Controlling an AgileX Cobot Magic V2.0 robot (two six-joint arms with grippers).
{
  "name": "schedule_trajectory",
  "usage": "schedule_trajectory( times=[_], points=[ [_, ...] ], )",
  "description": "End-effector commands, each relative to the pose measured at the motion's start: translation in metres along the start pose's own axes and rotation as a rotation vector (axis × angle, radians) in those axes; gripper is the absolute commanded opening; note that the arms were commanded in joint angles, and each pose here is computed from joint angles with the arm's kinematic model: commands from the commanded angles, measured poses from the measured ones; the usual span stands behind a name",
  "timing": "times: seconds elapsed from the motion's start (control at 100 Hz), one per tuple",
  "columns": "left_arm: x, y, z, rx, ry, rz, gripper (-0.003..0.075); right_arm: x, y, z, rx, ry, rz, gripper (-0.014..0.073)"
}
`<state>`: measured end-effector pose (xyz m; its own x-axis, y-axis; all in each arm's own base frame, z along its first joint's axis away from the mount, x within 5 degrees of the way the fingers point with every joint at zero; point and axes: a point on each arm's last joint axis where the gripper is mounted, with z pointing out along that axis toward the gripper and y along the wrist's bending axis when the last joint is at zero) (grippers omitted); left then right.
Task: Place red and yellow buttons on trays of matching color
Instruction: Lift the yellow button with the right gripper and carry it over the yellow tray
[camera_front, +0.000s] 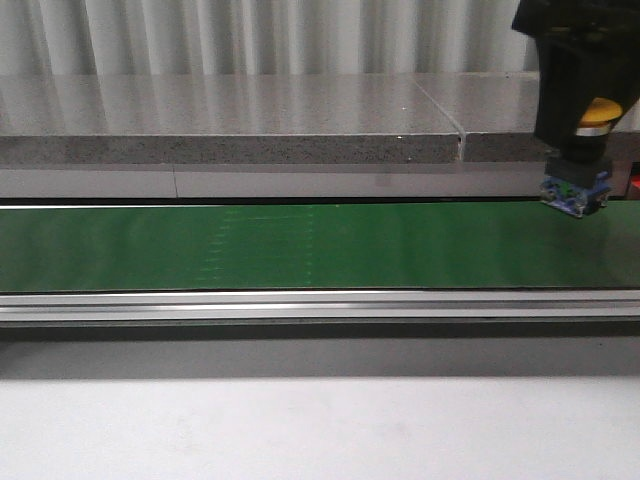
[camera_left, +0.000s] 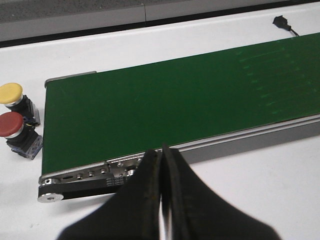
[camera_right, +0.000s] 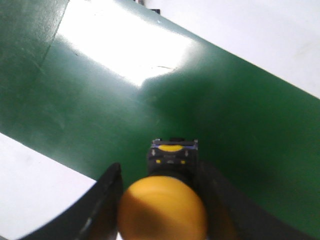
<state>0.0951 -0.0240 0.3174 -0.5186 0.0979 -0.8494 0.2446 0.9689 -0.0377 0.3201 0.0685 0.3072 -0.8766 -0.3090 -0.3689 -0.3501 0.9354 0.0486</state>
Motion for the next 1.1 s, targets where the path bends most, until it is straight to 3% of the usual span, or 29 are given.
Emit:
schedule_trajectory(
  times=[0.0,0.51,0.92,1.09],
  points=[
    [-0.013,-0.001,-0.005,0.007,-0.096,-0.007,-0.0020,0.006,-0.007,-0.030,0.025,-0.103,0.040,0.0120],
    [-0.013,-0.001,-0.005,0.007,-0.096,-0.007,-0.0020,0.082,-0.079,-0.060,0.159,-0.131,0.530,0.0120],
    [-0.013,-0.001,-0.005,0.007,-0.096,-0.007,-0.0020,0.150,-0.136,-0.060,0.287,-0.149,0.956,0.0120],
    [-0.013,-0.001,-0.005,0.007,-0.096,-0.007,-0.0020,0.172,-0.149,-0.050,0.332,-0.173,1.047,0.0120]
  ],
)
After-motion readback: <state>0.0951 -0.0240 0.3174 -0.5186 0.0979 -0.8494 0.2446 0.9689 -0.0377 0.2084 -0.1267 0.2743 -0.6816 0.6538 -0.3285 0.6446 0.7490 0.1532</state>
